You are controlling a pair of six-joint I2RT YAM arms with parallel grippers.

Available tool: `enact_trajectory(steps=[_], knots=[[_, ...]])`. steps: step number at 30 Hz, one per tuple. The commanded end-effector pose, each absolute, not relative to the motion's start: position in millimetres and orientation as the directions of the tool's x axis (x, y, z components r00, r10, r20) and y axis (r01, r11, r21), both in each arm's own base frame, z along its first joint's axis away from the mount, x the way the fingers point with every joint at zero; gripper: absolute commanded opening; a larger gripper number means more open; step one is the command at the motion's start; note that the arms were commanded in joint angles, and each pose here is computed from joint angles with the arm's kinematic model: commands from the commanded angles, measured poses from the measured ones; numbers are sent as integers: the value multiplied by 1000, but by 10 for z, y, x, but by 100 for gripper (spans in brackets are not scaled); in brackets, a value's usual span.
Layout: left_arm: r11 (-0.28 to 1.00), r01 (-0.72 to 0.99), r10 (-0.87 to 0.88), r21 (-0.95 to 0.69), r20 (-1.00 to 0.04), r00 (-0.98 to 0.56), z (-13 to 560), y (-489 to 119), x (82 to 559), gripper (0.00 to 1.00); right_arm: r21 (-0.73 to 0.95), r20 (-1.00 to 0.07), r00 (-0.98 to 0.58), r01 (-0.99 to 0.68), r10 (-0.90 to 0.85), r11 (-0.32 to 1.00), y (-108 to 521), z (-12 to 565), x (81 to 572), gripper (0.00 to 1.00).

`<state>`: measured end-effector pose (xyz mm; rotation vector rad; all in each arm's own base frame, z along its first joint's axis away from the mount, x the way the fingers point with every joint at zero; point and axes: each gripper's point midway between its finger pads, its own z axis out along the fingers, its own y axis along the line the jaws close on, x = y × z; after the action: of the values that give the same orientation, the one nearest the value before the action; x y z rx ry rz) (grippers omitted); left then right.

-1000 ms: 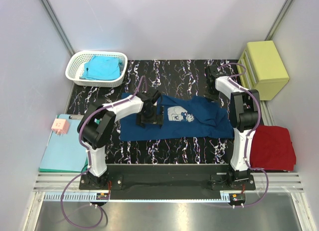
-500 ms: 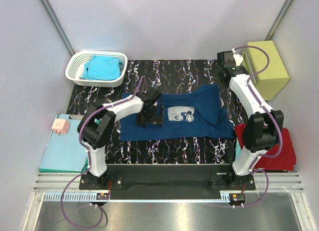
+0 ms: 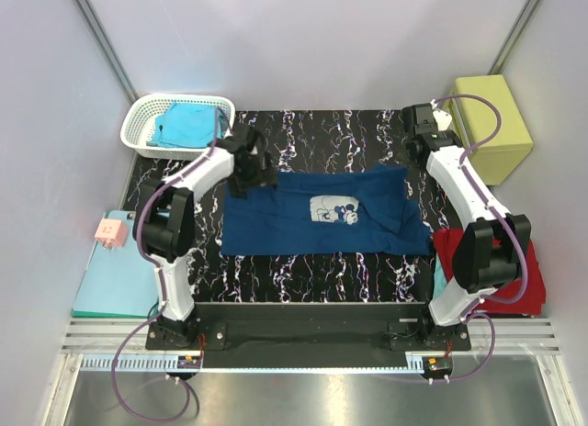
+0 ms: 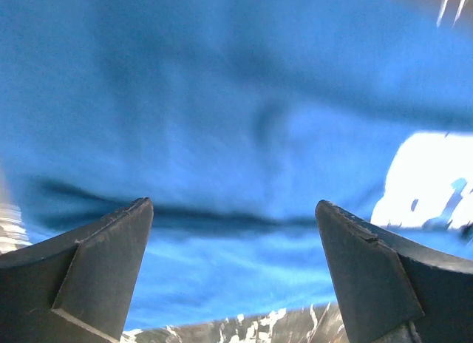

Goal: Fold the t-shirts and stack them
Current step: Grap the side of the flattened tshirt furthest away from the robot with both arms

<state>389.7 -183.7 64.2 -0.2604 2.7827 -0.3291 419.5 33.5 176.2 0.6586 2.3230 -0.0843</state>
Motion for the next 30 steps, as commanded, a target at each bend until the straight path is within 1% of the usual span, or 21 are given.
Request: enact_trajectory(steps=[1,2,10,14,15,23,25,30], knots=[[946,-207,-291,-249,-369,-883,870,-1534,4261,99,138,-710,-563,477,423,868,257,2059,4147,0],[943,-220,-306,-250,-388,-869,924,-1452,4360,99,137,-708,-567,475,421,869,261,2046,4142,0],[939,-247,-327,-240,-399,-856,822,-1319,4715,99,152,-695,-579,461,427,874,328,1988,4185,0],[944,-251,-324,-216,-449,-833,856,-1192,4957,98,160,-685,-587,457,431,875,353,1948,4204,0],[944,-257,-325,-208,-445,-834,807,-1173,4983,97,159,-682,-590,457,432,875,356,1930,4200,0],[936,-304,-351,-176,-513,-783,915,-898,5271,83,160,-673,-599,453,433,877,378,1857,4193,0],[931,-316,-365,-184,-510,-779,894,-853,5311,82,157,-670,-605,452,431,878,387,1836,4192,0],[927,-330,-376,-180,-490,-787,771,-837,5315,68,156,-668,-607,449,429,880,400,1820,4216,0]])
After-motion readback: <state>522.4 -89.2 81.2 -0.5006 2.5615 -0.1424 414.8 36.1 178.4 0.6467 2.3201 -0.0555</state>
